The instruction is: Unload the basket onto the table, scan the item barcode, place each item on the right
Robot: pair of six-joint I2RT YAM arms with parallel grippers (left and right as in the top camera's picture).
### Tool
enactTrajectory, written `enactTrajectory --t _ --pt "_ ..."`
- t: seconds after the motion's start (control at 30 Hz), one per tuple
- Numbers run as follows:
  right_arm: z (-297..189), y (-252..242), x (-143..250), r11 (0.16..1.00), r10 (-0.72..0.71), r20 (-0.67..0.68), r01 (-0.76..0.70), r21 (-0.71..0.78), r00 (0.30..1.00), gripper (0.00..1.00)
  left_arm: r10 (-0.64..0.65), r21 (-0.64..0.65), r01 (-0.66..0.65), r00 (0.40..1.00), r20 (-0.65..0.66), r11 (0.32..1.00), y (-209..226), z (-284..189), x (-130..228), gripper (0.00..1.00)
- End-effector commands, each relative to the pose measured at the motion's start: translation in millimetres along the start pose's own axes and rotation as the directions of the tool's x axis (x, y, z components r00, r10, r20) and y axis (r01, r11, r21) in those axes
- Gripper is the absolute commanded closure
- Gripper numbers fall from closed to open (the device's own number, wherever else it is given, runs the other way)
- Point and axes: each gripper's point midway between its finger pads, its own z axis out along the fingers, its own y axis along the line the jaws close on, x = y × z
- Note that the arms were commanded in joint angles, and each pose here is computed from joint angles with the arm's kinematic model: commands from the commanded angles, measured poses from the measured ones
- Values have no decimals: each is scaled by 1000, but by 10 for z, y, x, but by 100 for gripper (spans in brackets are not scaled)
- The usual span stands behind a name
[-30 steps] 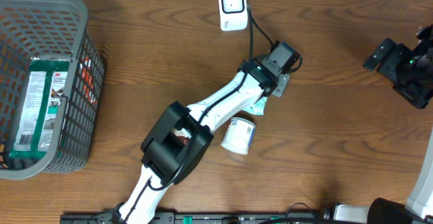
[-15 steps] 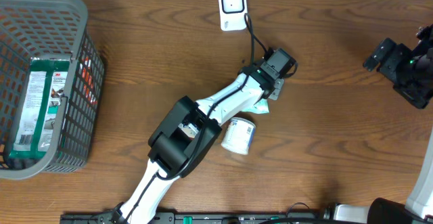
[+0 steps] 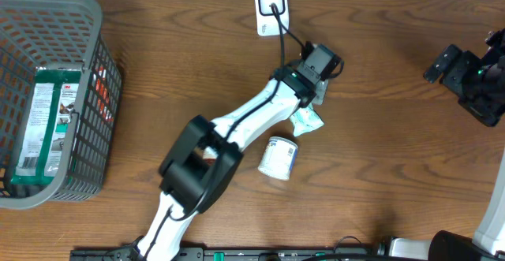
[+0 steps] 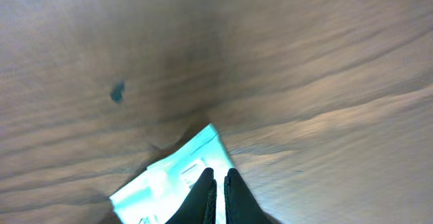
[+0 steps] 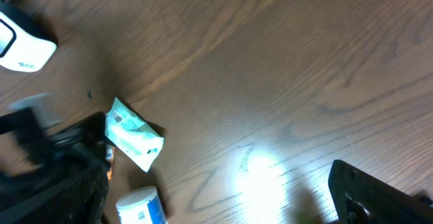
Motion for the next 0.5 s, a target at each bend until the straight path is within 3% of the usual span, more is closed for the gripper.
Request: enactTrajectory --t 0.0,0.13,0.47 --pt "-19 -2 -35 1000 9 11 -9 2 1000 1 -18 116 14 999 28 993 -193 -348 -166 92" --pt "-20 -2 -35 1000 9 11 -9 2 1000 1 1 208 17 996 -86 978 -345 -334 90 92" --pt "-20 -1 -36 1000 9 12 -9 2 1000 1 68 166 -20 956 -287 986 -358 23 947 92"
